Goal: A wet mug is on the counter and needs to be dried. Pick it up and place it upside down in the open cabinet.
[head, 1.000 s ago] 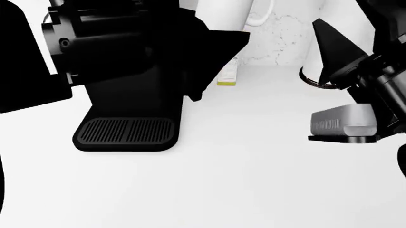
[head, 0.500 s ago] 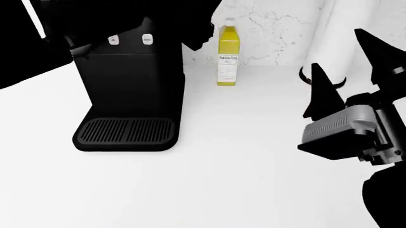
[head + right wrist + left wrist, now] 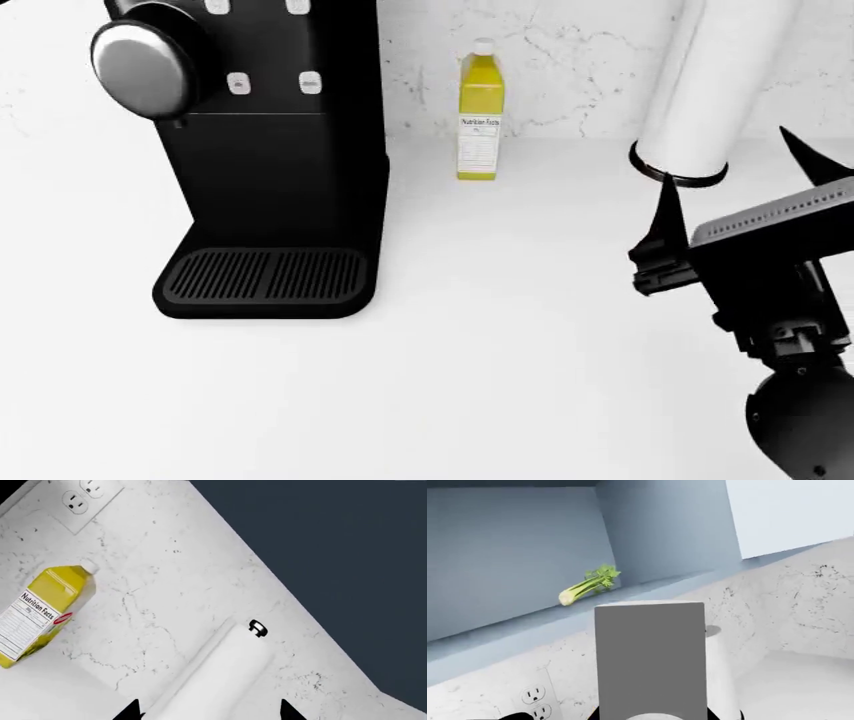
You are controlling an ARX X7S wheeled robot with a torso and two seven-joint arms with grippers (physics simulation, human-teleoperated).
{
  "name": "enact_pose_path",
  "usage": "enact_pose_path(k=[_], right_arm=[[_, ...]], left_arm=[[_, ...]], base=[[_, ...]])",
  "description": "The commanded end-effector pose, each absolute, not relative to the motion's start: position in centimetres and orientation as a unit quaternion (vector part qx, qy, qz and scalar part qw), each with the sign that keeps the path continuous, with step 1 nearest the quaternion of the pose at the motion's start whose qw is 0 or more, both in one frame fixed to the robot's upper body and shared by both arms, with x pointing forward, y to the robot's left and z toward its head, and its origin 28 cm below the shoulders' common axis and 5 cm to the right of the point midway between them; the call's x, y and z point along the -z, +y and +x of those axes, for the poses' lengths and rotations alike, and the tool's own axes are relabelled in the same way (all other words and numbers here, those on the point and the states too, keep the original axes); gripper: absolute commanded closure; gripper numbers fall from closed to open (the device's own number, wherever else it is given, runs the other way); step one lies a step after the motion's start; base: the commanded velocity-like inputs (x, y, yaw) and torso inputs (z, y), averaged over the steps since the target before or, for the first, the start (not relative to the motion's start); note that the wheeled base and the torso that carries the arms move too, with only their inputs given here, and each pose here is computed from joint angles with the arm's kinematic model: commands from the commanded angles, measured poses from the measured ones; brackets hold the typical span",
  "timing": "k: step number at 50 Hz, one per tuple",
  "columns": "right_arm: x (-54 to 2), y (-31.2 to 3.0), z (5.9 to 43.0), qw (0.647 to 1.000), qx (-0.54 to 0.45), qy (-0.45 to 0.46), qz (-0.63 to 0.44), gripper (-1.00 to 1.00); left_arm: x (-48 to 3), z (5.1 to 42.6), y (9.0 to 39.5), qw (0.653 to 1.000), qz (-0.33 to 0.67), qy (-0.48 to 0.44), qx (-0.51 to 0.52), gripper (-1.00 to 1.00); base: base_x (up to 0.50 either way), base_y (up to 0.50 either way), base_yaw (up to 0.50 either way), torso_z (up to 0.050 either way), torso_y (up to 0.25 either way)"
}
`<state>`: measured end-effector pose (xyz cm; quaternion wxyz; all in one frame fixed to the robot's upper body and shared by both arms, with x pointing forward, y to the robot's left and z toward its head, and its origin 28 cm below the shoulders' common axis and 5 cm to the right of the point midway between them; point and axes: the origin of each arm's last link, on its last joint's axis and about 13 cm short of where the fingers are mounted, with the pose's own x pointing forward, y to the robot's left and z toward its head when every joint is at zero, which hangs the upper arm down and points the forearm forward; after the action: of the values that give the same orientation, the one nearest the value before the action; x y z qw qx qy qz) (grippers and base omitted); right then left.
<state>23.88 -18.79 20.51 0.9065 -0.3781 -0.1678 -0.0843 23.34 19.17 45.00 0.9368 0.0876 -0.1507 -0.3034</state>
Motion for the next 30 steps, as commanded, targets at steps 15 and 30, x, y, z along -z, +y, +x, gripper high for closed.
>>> enact_pose_path(k=[15, 30], right_arm=[[-19.3, -18.4, 24.2, 0.934, 0.084, -0.117, -0.326, -1.0], [-18.3, -18.4, 24.6, 0.938, 0.082, -0.101, -0.322, -1.0]], left_arm=[[-49.9, 24.0, 20.3, 0.96, 0.066, -0.209, 0.174, 1.0], [-53.1, 24.8, 21.1, 0.96, 0.038, -0.233, 0.153, 1.0]], base=[[0.0, 0.0, 0.0, 0.0, 0.0], [0.0, 0.0, 0.0, 0.001, 0.001]])
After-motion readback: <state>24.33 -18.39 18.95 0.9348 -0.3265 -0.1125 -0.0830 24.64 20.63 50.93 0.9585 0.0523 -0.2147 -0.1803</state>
